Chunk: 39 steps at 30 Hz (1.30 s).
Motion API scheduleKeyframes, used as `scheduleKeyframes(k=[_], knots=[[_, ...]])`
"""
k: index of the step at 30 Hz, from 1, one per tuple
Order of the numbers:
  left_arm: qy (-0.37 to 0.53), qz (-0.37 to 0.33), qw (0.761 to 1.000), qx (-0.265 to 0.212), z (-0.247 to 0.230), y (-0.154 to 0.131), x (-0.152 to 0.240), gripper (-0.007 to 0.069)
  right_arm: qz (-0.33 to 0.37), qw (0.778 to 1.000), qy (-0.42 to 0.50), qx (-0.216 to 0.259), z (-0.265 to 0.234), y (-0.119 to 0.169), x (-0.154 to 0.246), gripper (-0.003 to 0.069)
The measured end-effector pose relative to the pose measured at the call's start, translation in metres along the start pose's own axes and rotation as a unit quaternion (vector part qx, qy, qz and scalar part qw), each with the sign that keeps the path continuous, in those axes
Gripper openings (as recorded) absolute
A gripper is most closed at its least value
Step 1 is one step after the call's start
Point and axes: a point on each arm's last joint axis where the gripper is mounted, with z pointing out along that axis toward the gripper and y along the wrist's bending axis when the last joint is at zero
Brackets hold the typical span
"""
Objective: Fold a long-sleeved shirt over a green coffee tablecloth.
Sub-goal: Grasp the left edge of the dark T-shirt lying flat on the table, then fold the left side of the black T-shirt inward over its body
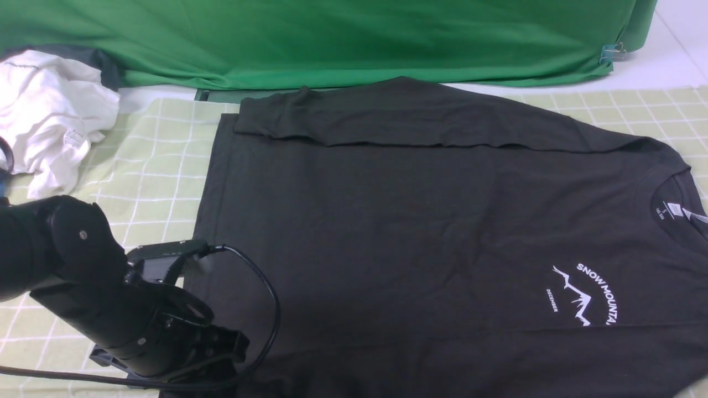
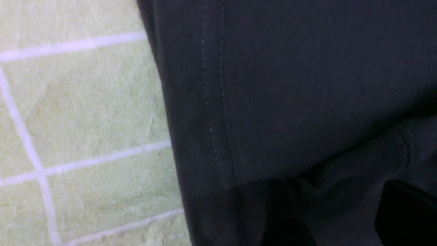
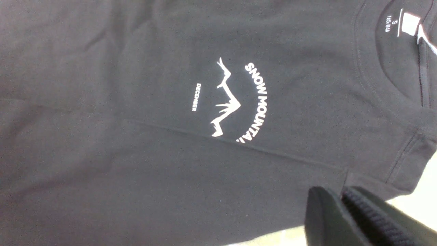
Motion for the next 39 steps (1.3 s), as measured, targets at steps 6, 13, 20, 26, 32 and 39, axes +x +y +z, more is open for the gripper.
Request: scheduleKeyframes(k=[6,13,20,26,32,39], knots=[[-0.008,-0.008,1.000,0.001,0.000,0.000,-0.002,0.0370,0.000,1.000,0.000,0.000,0.000,0.000,0.000,0.0090],[-0.017,-0.021,1.000,0.011,0.000,-0.002,-0.003,0.0370,0.000,1.000,0.000,0.000,0.000,0.000,0.000,0.0106],[-0.013,-0.065,0.998,0.012,0.003,-0.001,0.000,0.0303,0.000,1.000,0.000,0.000,0.000,0.000,0.000,0.0118],[-0.013,-0.081,0.997,0.003,0.008,0.003,0.004,0.0117,0.000,1.000,0.000,0.000,0.000,0.000,0.000,0.0123],[-0.020,-0.078,0.997,-0.002,0.007,0.004,0.003,0.0020,0.000,1.000,0.000,0.000,0.000,0.000,0.000,0.0130],[-0.078,-0.069,0.994,0.024,-0.037,-0.012,0.003,0.0018,0.000,1.000,0.000,0.000,0.000,0.000,0.000,0.0139]])
